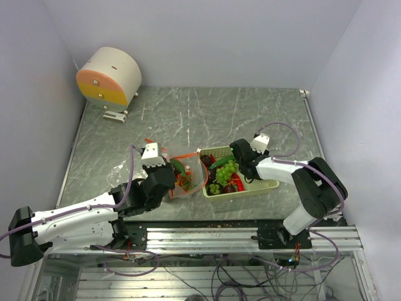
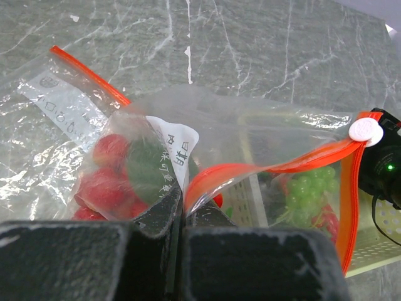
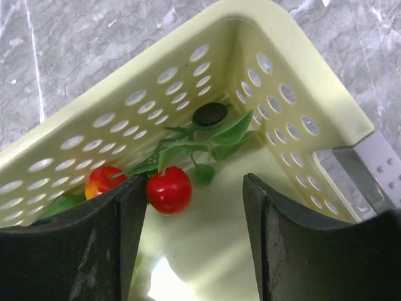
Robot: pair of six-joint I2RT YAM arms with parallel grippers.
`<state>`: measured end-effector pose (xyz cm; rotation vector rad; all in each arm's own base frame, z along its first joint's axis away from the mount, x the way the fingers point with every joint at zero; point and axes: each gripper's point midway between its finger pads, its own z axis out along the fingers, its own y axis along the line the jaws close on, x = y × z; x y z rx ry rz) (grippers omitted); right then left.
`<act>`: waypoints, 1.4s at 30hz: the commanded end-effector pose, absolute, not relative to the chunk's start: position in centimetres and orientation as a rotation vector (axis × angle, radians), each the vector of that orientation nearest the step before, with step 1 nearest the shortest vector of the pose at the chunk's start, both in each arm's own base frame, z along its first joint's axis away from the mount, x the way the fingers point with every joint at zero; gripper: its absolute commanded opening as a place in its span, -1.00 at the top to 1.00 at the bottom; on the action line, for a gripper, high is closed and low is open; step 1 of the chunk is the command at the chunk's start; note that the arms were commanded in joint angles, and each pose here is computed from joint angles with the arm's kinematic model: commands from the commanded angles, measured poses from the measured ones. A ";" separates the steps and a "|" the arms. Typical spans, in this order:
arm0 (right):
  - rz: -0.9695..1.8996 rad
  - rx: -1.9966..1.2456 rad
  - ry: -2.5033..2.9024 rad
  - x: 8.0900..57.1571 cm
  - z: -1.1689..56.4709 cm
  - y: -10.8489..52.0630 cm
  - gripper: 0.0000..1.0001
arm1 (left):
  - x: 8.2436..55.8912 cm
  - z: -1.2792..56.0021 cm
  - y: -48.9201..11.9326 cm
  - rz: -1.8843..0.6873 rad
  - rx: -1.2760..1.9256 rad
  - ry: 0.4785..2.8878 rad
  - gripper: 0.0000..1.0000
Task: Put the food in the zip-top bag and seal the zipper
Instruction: Pick up the fake fruit from the bin, then place the fake fruit in the zipper food storage bag.
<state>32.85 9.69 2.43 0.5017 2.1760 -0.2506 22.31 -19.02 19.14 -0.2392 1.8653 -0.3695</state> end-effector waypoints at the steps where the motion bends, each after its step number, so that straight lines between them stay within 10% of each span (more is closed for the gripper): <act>1: -0.248 0.571 2.094 34.1 3.1 8.8 -0.19 | 22.4 19.8 -19.9 -0.424 -0.233 1.845 0.86; 7: -0.240 0.585 2.083 34.2 3.3 8.5 0.98 | 22.4 19.5 -20.1 -0.406 -0.210 1.854 0.86; 20: 0.183 0.380 2.053 31.1 14.1 14.1 1.00 | 22.3 19.3 -19.6 -0.392 -0.207 1.859 0.86; 31: 1.010 -0.531 1.738 18.8 27.0 26.3 1.00 | 22.4 18.7 -19.8 -0.371 -0.207 1.874 0.86; 42: 1.308 -0.860 1.654 13.4 26.5 29.5 1.00 | 22.5 18.6 -20.2 -0.366 -0.205 1.886 0.86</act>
